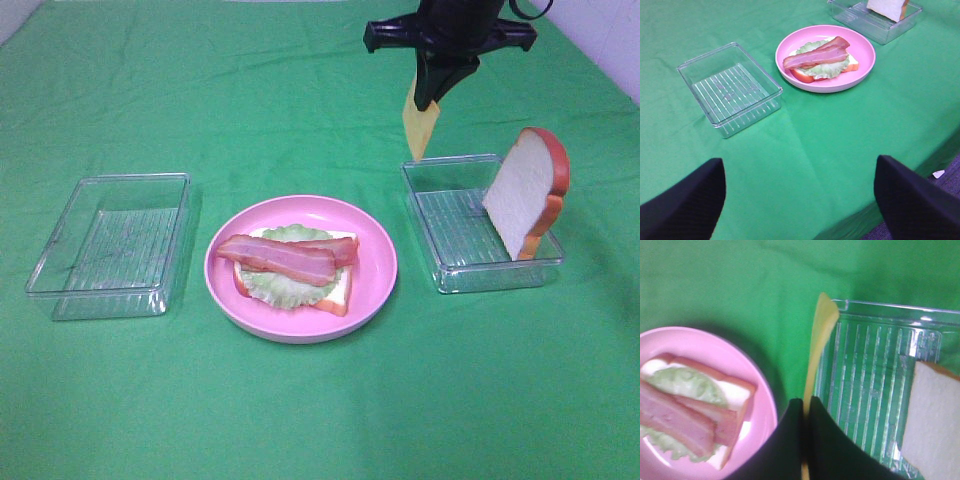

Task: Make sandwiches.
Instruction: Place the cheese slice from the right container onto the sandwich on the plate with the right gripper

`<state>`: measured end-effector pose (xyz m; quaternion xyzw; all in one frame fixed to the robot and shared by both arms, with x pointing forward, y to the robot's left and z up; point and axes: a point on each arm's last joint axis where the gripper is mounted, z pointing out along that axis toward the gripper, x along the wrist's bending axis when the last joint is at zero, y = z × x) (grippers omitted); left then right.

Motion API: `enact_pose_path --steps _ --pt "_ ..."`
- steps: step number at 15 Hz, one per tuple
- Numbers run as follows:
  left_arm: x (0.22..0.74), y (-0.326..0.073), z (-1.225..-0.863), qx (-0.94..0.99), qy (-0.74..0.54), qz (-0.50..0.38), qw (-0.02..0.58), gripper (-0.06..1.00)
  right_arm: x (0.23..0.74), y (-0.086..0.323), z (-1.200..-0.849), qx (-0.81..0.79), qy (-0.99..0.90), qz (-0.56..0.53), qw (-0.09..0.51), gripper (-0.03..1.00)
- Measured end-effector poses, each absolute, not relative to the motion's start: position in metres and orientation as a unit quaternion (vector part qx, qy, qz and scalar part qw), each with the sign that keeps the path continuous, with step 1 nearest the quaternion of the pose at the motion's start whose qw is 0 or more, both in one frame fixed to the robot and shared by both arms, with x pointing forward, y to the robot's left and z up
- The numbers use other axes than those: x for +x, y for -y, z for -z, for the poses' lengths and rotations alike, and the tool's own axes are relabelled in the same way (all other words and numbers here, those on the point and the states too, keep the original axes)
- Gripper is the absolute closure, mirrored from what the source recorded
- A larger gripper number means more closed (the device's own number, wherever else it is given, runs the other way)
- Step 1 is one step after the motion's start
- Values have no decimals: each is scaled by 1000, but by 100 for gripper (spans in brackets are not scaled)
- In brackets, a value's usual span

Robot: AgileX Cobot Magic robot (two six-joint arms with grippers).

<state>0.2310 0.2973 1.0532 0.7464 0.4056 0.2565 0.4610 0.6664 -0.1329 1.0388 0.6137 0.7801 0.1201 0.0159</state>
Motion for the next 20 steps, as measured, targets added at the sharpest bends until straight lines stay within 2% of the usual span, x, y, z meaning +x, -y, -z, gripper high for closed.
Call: enact_pose_path --steps 1,2,5,10,15,17,18,20 --pt "231 -297 -1053 746 -406 -257 461 17 655 129 -1066 588 -792 -167 -2 97" --pt "231 -297 -1053 746 -406 -257 461 17 650 125 -1077 573 -797 -191 -16 97" --pt "231 -297 -1053 746 -406 -257 461 17 636 106 -1089 527 -806 -255 -91 97" --pt "231 -297 -1053 746 -406 -257 461 17 591 50 -1042 466 -839 -210 -187 97" --pt "231 -297 -1053 746 -406 -257 461 17 584 18 -981 480 -823 -203 -227 97" --pt "231 -297 -1053 746 -406 -257 461 17 592 16 -957 496 -819 -194 -214 97" --pt "231 -297 -1053 746 -406 -257 461 17 598 20 -950 513 -819 -184 -180 97" --pt "231 -297 -1053 746 -406 -257 461 17 602 24 -947 533 -816 -168 -149 97"
